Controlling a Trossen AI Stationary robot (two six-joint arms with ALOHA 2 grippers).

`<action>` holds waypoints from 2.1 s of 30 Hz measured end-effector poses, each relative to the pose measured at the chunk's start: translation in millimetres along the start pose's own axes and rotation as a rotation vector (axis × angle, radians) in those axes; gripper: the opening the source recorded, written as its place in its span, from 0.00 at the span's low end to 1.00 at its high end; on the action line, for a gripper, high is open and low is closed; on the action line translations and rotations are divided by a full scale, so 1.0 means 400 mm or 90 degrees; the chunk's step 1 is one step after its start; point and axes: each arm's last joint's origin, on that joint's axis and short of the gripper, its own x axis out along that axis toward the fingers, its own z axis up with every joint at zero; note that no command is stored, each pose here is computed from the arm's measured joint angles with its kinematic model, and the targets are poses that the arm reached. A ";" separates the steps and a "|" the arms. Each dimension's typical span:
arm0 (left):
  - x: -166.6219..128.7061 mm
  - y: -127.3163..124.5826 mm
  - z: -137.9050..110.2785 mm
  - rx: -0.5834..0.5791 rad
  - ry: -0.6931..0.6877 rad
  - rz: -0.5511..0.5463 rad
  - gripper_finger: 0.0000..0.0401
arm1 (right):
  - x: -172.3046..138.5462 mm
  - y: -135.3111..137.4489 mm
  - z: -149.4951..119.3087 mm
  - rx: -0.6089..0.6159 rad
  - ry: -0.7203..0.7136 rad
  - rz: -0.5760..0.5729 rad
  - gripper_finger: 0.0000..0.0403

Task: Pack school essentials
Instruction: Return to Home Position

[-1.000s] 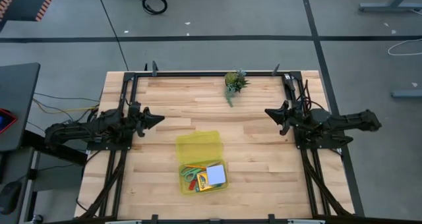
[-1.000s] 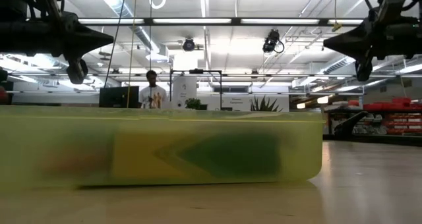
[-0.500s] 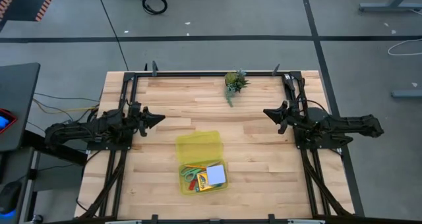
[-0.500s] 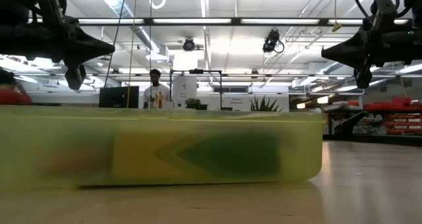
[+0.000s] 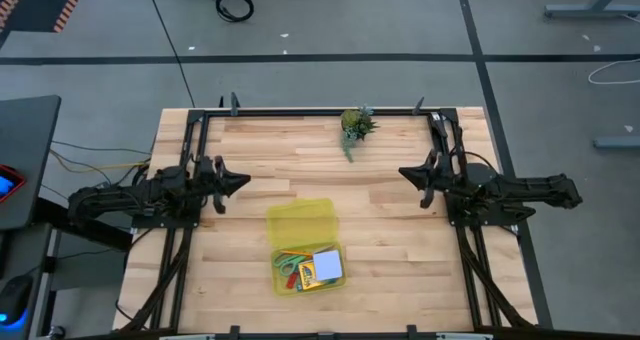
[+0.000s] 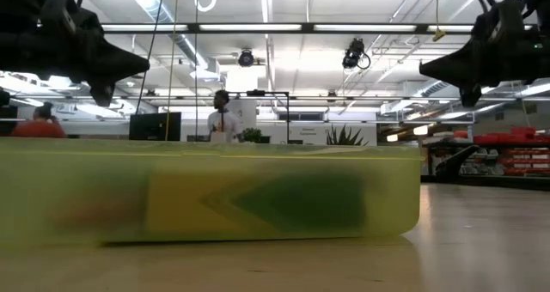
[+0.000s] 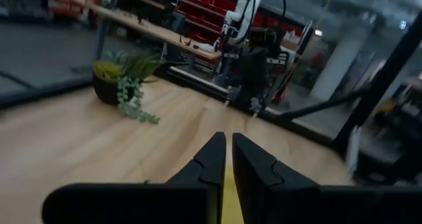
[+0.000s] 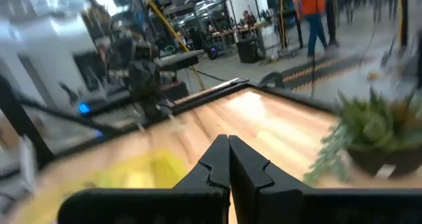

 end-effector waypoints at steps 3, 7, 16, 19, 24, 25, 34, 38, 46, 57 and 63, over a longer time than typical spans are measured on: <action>0.000 0.000 0.000 0.067 0.001 0.000 0.09 | 0.001 0.000 -0.001 -0.091 0.004 -0.001 0.02; 0.000 0.000 -0.001 0.139 0.002 0.001 0.07 | 0.004 -0.001 -0.006 -0.164 0.017 -0.003 0.02; 0.000 -0.004 0.011 0.200 -0.035 -0.004 0.08 | 0.009 -0.001 -0.014 -0.181 0.040 -0.007 0.02; 0.000 -0.004 0.011 0.200 -0.034 -0.004 0.09 | 0.009 -0.001 -0.014 -0.180 0.040 -0.007 0.02; 0.000 -0.004 0.012 0.199 -0.037 -0.005 0.08 | 0.009 -0.001 -0.014 -0.179 0.040 -0.007 0.02; 0.000 -0.004 0.012 0.199 -0.037 -0.005 0.07 | 0.009 -0.001 -0.014 -0.179 0.040 -0.007 0.02; 0.000 -0.005 0.013 0.199 -0.038 -0.007 0.07 | 0.009 -0.001 -0.014 -0.179 0.040 -0.007 0.02; 0.000 -0.005 0.013 0.199 -0.039 -0.007 0.09 | 0.009 -0.001 -0.014 -0.179 0.040 -0.007 0.02; 0.000 -0.005 0.013 0.199 -0.040 -0.007 0.06 | 0.009 -0.001 -0.014 -0.179 0.040 -0.007 0.02; 0.000 -0.005 0.013 0.199 -0.040 -0.007 0.09 | 0.009 -0.001 -0.014 -0.179 0.040 -0.007 0.02; 0.000 -0.005 0.013 0.199 -0.040 -0.007 0.07 | 0.009 -0.001 -0.014 -0.179 0.040 -0.007 0.02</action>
